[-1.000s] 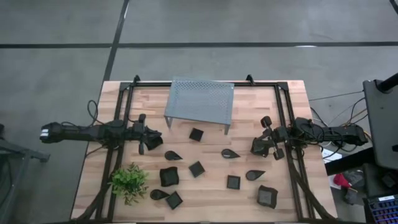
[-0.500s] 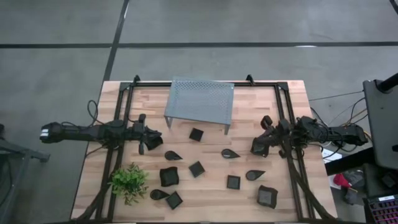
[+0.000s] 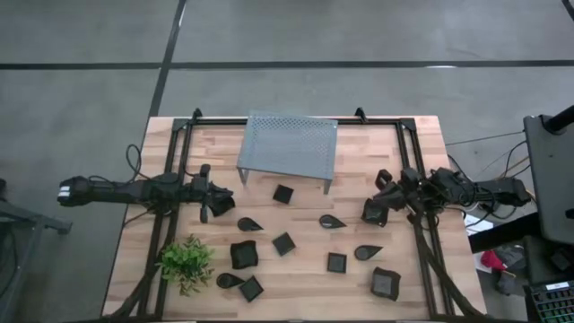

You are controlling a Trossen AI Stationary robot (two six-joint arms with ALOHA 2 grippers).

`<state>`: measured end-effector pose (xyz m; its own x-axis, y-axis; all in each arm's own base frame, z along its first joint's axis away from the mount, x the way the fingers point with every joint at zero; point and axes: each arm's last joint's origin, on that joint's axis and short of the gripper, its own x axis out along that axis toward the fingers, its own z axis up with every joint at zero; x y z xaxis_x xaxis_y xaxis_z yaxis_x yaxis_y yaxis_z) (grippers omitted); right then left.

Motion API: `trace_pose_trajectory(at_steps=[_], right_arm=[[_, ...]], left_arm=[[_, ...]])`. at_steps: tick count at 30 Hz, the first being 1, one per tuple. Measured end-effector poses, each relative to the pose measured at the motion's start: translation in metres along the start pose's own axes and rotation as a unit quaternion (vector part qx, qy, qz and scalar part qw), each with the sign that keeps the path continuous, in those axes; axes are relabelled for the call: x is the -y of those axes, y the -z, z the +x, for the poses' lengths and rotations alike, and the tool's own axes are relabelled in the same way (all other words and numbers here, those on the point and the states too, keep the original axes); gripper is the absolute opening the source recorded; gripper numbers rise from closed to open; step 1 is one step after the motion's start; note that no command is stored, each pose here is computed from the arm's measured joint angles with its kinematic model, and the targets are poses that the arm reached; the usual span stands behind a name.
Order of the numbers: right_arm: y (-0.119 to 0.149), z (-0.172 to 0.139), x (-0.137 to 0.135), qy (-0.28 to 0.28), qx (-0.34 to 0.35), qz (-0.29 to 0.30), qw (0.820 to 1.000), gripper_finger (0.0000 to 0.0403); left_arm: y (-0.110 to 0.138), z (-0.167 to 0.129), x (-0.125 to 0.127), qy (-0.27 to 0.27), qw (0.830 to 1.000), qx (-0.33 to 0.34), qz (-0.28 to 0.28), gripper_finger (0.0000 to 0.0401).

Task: Pick & Place Mini shaped plates
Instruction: Put the black distorted square plate on the shelf

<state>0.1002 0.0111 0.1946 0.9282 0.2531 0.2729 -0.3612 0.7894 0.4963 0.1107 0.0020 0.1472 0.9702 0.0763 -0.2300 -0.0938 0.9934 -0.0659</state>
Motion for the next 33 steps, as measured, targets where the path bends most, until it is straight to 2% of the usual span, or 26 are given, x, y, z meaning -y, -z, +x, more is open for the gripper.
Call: trace_pose_trajectory(at_steps=[8, 12, 13, 17, 20, 24, 29, 33], right_arm=[[0.021, 0.010, -0.004, -0.019, -0.100, 0.063, 0.993, 0.0028], [0.031, 0.015, -0.017, -0.067, -0.134, 0.093, 0.984, 0.0028], [0.034, 0.016, -0.019, -0.065, -0.138, 0.096, 0.984, 0.0028], [0.047, 0.018, -0.022, -0.001, -0.163, 0.088, 0.983, 0.0028], [0.050, 0.022, -0.023, 0.047, -0.210, 0.073, 0.974, 0.0028], [0.041, 0.030, -0.028, 0.115, -0.288, 0.050, 0.949, 0.0028], [0.025, 0.038, -0.036, 0.229, -0.377, 0.038, 0.897, 0.0028], [0.021, 0.046, -0.041, 0.287, -0.425, 0.052, 0.857, 0.0028]], left_arm=[[0.000, 0.000, 0.000, 0.000, 1.000, 0.002, 0.000, 0.0000], [0.000, 0.000, 0.000, 0.000, 1.000, 0.003, 0.000, 0.0000], [-0.001, 0.000, 0.000, 0.000, 1.000, 0.003, 0.000, 0.0000], [-0.001, 0.000, 0.000, 0.000, 1.000, 0.003, 0.000, 0.0000], [-0.001, 0.000, 0.000, 0.000, 1.000, 0.003, 0.000, 0.0000], [-0.001, 0.000, 0.000, 0.000, 1.000, 0.003, 0.000, 0.0000], [-0.001, 0.000, 0.000, 0.000, 1.000, 0.003, 0.000, 0.0000], [-0.001, 0.000, 0.000, 0.000, 1.000, 0.003, 0.000, 0.0000]])
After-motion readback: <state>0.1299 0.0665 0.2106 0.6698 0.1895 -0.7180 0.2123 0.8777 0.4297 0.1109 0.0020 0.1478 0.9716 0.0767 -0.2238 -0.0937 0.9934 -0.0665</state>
